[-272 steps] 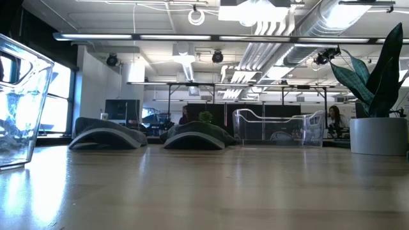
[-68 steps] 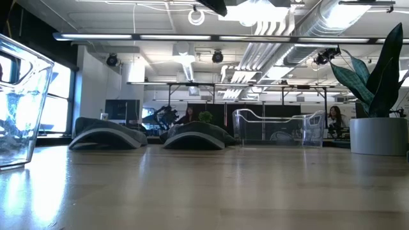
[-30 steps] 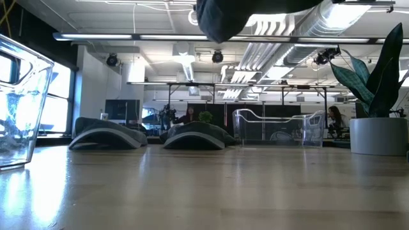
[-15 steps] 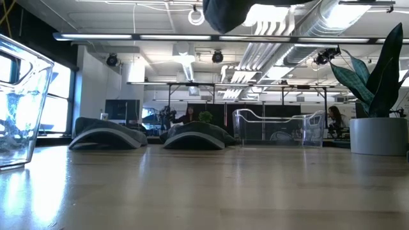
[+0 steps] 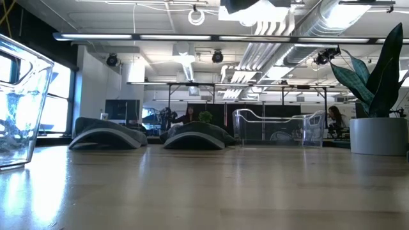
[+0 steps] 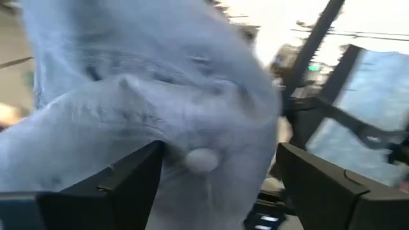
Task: Pick & Place hat
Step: Put the bottom gray cap into the top transparent bin
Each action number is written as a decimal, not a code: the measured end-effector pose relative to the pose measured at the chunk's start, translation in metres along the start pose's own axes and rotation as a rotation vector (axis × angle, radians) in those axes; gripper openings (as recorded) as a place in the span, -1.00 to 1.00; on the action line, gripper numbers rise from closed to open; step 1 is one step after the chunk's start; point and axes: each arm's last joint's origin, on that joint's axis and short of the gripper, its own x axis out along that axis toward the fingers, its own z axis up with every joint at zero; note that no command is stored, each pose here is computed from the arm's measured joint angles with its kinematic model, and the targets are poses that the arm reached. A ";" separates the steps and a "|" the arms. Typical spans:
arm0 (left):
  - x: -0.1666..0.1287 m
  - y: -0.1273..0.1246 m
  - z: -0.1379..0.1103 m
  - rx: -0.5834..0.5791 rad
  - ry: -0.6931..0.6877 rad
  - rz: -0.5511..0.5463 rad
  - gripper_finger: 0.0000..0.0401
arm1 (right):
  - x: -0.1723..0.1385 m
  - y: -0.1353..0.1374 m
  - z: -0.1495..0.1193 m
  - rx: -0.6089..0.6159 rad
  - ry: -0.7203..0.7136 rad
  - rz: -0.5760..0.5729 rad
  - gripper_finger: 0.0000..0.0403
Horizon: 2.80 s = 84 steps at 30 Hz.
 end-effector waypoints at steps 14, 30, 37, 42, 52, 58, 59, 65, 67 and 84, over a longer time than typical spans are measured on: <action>-0.007 -0.023 0.029 -0.058 -0.046 -0.420 0.00 | 0.000 0.001 0.001 0.013 0.009 0.024 -0.93; -0.012 -0.019 0.039 0.093 0.300 -0.013 0.06 | 0.000 -0.001 -0.002 -0.002 0.017 0.003 -0.94; 0.020 -0.012 0.010 0.091 0.322 -0.099 0.29 | 0.000 0.000 -0.001 0.004 0.005 -0.002 -0.94; 0.031 -0.010 -0.003 0.131 0.321 -0.046 0.18 | 0.000 0.000 0.000 0.009 0.001 0.003 -0.95; 0.004 -0.024 0.036 0.158 0.193 -0.064 -0.34 | 0.000 0.000 -0.002 0.024 0.033 0.026 -0.91; -0.013 -0.030 0.050 0.157 0.189 -0.108 -0.43 | 0.000 0.000 -0.002 0.020 0.046 0.043 -0.97; -0.015 -0.030 0.051 0.156 0.197 -0.105 -0.44 | 0.000 0.000 -0.002 0.020 0.045 0.042 -0.97; -0.018 -0.027 0.048 0.161 0.238 -0.046 -0.44 | 0.000 0.000 -0.003 0.015 0.047 0.033 -0.90; -0.018 -0.027 0.048 0.156 0.246 -0.042 -0.44 | 0.000 0.000 -0.003 0.016 0.046 0.033 -0.93; -0.016 -0.016 0.030 -0.027 0.435 -0.033 0.16 | -0.012 0.004 0.018 -0.012 -0.044 0.183 -0.95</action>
